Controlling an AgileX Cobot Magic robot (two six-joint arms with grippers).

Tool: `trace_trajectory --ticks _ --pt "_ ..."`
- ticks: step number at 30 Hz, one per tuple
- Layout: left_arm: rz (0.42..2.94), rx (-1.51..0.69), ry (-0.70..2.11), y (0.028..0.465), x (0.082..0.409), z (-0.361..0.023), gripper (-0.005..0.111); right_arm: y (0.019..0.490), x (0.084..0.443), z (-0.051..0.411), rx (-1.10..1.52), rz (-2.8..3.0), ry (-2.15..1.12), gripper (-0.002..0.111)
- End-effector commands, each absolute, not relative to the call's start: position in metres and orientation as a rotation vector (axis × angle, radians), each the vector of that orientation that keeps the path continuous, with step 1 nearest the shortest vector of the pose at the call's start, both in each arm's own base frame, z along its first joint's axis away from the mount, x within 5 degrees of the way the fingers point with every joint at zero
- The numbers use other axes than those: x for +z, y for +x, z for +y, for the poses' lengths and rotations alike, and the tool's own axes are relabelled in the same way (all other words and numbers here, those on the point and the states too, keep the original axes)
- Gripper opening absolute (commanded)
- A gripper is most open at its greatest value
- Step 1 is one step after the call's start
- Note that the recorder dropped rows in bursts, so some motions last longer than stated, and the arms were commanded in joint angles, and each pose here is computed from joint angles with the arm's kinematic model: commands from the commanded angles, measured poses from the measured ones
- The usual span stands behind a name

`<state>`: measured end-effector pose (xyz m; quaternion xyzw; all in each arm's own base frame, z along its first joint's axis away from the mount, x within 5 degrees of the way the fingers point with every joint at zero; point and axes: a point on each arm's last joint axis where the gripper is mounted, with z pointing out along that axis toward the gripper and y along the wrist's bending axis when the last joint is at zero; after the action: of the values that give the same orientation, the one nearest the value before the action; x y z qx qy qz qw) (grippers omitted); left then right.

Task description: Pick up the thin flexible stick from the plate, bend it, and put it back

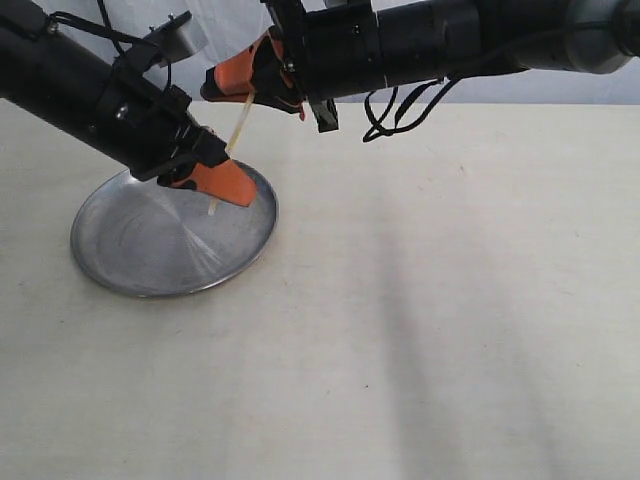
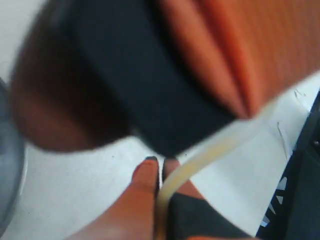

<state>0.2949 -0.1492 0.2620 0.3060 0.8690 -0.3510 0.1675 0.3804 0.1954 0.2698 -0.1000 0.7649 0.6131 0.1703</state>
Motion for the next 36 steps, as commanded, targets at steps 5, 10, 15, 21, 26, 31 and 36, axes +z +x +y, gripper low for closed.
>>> trace_trajectory --ticks 5,10,15,21,26,31,36 --pt "2.478 -0.899 0.743 0.306 0.259 -0.146 0.000 0.365 0.295 0.193 1.796 2.108 -0.402 -0.001" --pt "2.474 -1.053 0.733 0.300 0.264 -0.152 0.000 0.369 0.286 0.191 1.657 2.178 -0.420 -0.001" --pt "2.460 -1.138 0.758 0.295 0.267 -0.155 0.000 0.372 0.283 0.190 1.585 2.199 -0.409 -0.001" --pt "2.441 -1.214 0.785 0.292 0.270 -0.157 0.000 0.374 0.276 0.187 1.488 2.259 -0.416 -0.001" --pt "2.435 -1.281 0.802 0.288 0.272 -0.159 0.000 0.375 0.272 0.185 1.421 2.297 -0.420 -0.001" --pt "2.419 -1.369 0.825 0.283 0.276 -0.161 0.000 0.378 0.265 0.183 1.357 2.354 -0.381 -0.001" --pt "2.386 -1.425 0.863 0.279 0.279 -0.168 0.000 0.383 0.244 0.184 1.353 2.419 -0.361 -0.001"
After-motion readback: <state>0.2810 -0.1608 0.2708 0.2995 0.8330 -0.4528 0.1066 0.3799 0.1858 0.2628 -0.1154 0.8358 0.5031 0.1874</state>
